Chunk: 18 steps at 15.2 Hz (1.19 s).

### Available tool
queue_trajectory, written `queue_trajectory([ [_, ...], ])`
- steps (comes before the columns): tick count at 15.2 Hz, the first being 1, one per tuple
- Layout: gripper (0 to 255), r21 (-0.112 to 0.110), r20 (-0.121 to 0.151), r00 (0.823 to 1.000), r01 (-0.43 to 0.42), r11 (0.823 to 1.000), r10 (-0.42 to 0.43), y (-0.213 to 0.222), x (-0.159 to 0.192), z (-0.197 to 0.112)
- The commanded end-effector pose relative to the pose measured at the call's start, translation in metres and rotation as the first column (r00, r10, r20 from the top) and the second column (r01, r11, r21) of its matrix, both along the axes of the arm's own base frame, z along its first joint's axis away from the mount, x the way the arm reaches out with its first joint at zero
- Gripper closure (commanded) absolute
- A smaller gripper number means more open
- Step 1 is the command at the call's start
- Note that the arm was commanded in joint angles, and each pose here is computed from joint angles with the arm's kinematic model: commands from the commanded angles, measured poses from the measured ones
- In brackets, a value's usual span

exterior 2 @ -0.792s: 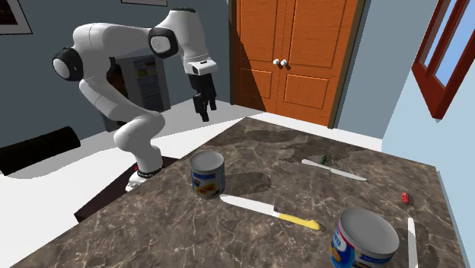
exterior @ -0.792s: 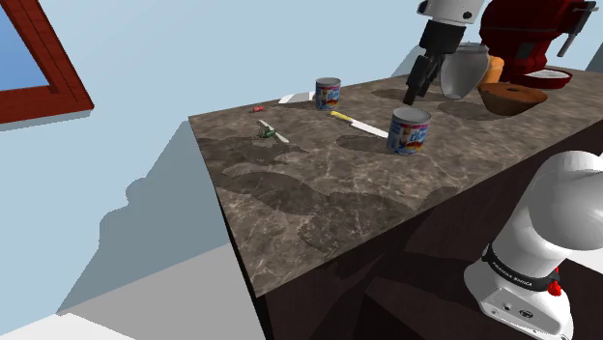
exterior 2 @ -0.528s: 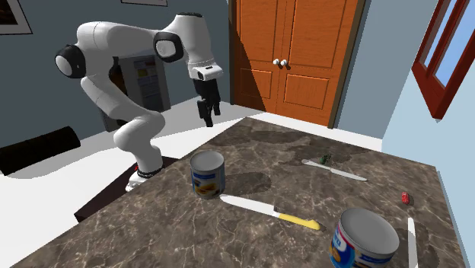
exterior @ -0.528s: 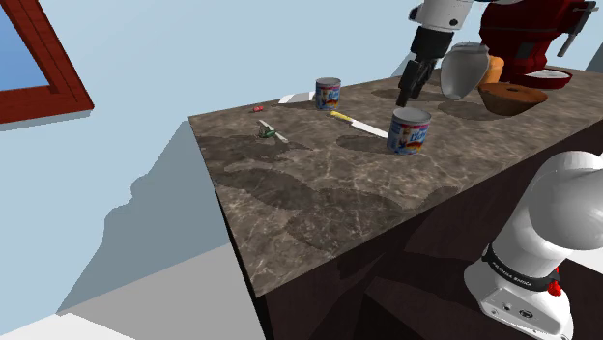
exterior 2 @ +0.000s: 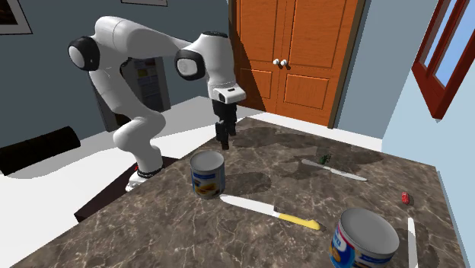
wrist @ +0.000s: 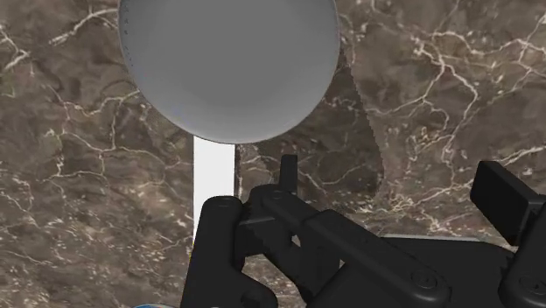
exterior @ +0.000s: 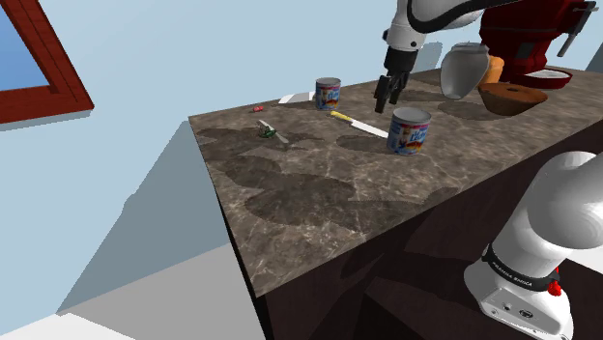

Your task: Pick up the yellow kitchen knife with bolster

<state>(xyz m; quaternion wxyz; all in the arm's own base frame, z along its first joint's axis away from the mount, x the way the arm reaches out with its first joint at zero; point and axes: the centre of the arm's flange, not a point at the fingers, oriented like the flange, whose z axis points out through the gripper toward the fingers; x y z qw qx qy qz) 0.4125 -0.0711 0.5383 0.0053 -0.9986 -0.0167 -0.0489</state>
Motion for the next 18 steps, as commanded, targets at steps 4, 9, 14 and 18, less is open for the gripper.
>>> queue_trajectory([
  [4,0,-0.032,-0.026,0.999,0.018,0.999,-0.018,-0.032,0.049,-0.029],
  [9,0,-0.063,-0.051,0.998,0.035,0.997,-0.038,-0.065,0.098,-0.06],
  [14,0,-0.095,-0.075,0.996,0.05,0.994,-0.058,-0.1,0.145,-0.091],
  [18,0,-0.102,-0.081,0.995,0.054,0.993,-0.062,-0.109,0.155,-0.109],
])
